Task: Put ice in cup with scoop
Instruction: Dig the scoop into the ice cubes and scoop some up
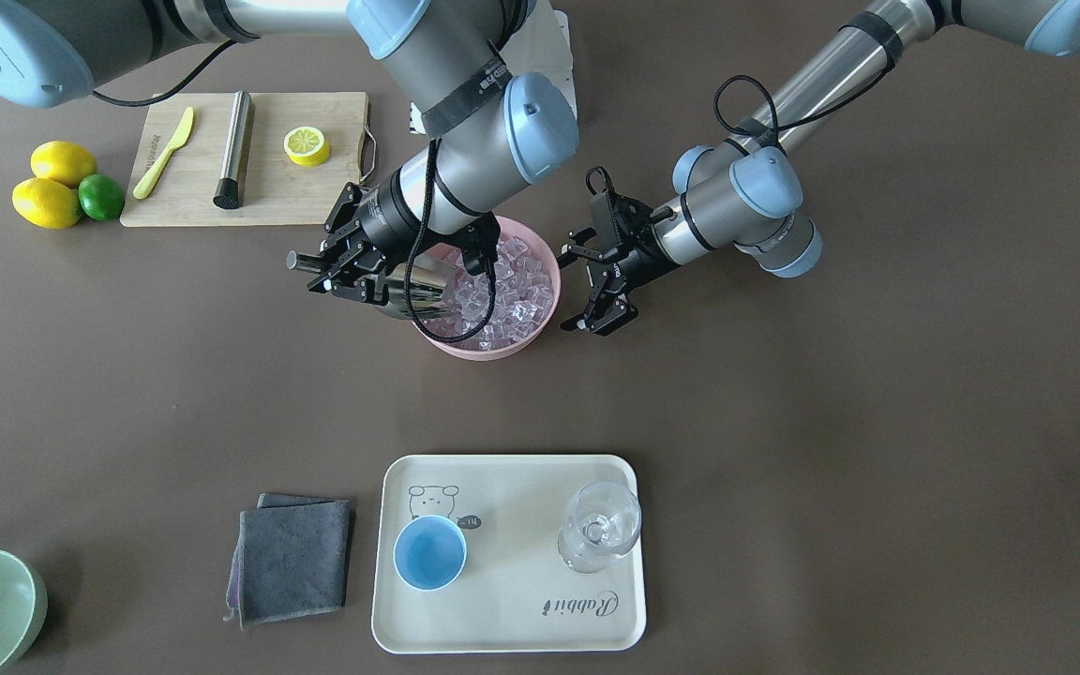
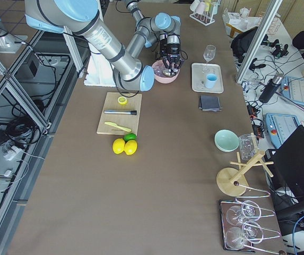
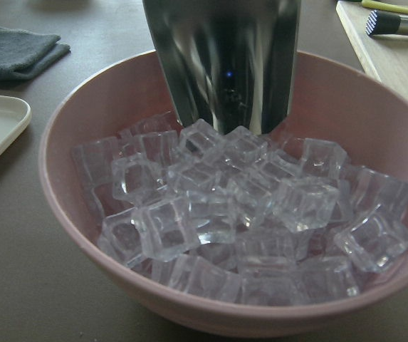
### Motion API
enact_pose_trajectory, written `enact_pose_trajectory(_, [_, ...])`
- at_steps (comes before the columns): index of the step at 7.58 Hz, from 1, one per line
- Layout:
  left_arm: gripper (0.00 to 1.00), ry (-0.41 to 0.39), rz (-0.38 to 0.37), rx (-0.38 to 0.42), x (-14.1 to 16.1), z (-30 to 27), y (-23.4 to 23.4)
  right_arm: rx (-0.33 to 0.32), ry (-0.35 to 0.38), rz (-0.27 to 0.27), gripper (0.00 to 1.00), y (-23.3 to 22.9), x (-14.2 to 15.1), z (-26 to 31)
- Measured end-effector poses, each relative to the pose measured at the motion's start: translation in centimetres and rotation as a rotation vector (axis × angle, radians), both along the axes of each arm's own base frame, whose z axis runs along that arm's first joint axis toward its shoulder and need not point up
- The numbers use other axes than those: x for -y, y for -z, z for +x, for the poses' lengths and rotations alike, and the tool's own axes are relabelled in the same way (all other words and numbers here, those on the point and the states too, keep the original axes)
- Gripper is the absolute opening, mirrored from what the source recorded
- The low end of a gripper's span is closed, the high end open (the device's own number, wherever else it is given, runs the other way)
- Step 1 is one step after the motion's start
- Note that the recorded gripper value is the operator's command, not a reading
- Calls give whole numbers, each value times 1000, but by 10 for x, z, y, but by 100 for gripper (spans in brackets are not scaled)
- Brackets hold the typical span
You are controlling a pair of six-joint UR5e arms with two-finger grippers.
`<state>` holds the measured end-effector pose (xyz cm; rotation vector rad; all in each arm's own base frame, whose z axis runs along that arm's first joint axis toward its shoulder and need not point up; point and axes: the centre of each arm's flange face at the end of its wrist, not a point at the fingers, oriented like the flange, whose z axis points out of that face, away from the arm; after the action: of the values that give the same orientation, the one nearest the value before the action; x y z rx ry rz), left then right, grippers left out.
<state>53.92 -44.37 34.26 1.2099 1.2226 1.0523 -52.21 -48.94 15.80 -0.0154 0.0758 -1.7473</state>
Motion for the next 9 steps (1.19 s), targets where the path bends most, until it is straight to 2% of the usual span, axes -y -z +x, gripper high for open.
enact_pose_trajectory(4, [98,0,-1,2,0,0,-1,16,-38,3,0,-1,-15,-34])
enact_pose_trajectory(7, [98,0,-1,3,0,0,-2,75,-97,13,0,-16,-42,-50])
enact_pose_trajectory(9, [98,-1,-2,5,0,0,-2,119,-129,23,0,-35,-54,-39])
